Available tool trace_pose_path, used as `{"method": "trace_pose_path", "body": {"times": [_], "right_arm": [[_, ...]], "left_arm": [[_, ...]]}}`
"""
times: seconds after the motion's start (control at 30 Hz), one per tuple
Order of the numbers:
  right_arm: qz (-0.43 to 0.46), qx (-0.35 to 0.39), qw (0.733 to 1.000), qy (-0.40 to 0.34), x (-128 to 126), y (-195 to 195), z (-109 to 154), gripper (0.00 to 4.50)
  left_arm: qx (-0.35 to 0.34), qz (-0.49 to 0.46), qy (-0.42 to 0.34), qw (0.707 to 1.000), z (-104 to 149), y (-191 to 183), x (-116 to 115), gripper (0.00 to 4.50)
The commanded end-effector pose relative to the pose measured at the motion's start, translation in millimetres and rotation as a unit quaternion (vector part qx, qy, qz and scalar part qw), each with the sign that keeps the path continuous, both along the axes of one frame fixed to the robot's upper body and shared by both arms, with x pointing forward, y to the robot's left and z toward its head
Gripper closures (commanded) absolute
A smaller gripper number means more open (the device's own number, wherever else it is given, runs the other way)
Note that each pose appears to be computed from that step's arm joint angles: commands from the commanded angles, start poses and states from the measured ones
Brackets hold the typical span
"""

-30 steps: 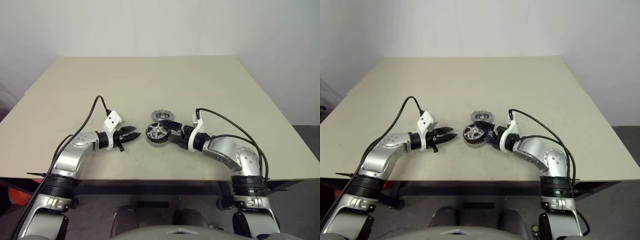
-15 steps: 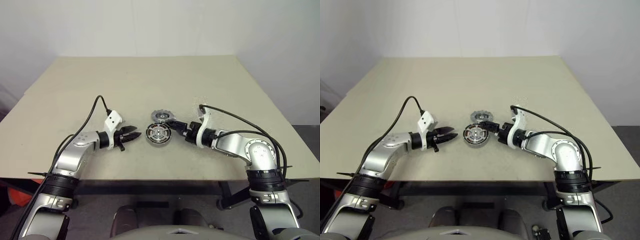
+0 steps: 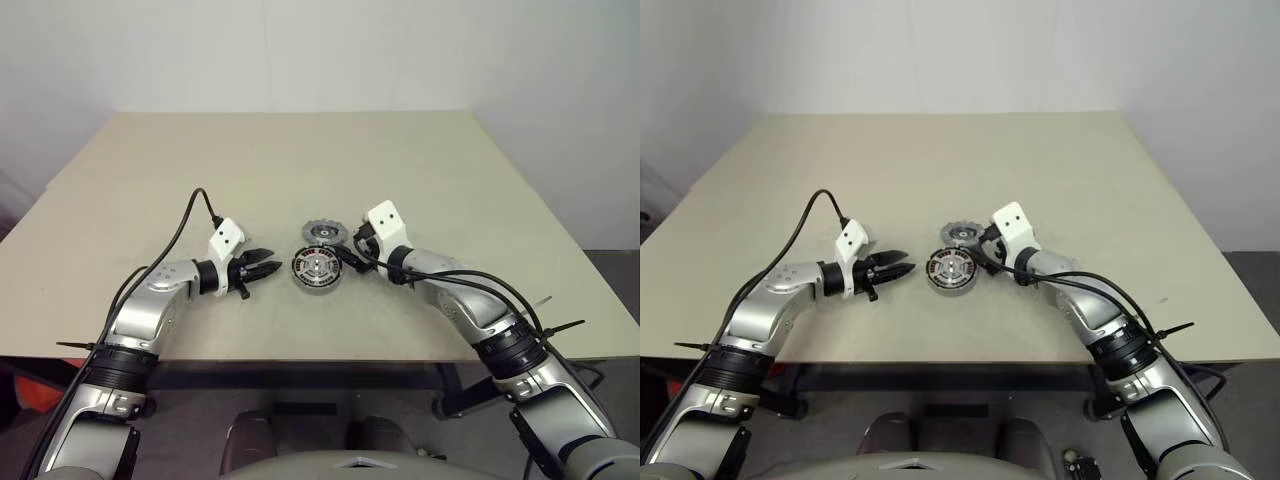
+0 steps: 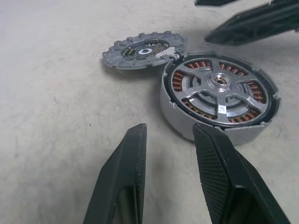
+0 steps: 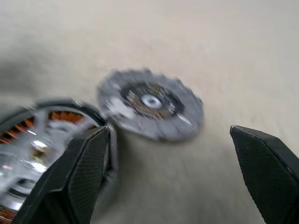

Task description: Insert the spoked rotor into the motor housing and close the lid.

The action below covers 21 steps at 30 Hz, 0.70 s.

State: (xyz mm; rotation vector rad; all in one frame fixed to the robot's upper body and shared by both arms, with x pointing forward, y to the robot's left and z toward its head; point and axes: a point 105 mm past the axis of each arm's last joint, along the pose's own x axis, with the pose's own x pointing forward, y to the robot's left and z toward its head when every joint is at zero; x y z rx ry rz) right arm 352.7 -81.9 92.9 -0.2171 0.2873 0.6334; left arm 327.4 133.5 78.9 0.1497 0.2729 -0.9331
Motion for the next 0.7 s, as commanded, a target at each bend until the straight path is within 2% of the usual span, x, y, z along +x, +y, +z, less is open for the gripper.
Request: {"method": "trace_pose_path", "body": {"times": [0.03, 0.17, 0.43, 0.67, 0.7], "right_arm": [[0.041, 0.009, 0.999, -0.035, -5.6, 11.3, 25.0, 1.13], [0.081, 0.012, 0.996, -0.028, -17.6, 23.4, 24.5, 1.13], [0.096, 0.006, 0.995, 0.003, -20.2, 32.1, 5.9, 1.13], [0.113, 0.012, 0.993, -0.001, -21.2, 41.9, 10.2, 3.41], [0.116, 0.013, 0.993, 0.0, -22.0, 42.7, 10.5, 3.41]], "left_arm": [[-0.002, 0.003, -0.027, 1.0, 11.3, 2.7, 2.3, 2.84], [0.0, 0.003, -0.026, 1.0, 10.6, 2.1, 3.2, 2.84], [0.003, 0.004, -0.027, 1.0, 10.4, 2.9, 4.7, 2.84], [0.007, 0.013, -0.029, 0.999, 9.5, 6.2, 4.1, 2.84], [0.007, 0.014, -0.029, 0.999, 9.1, 6.8, 3.6, 2.84]]}}
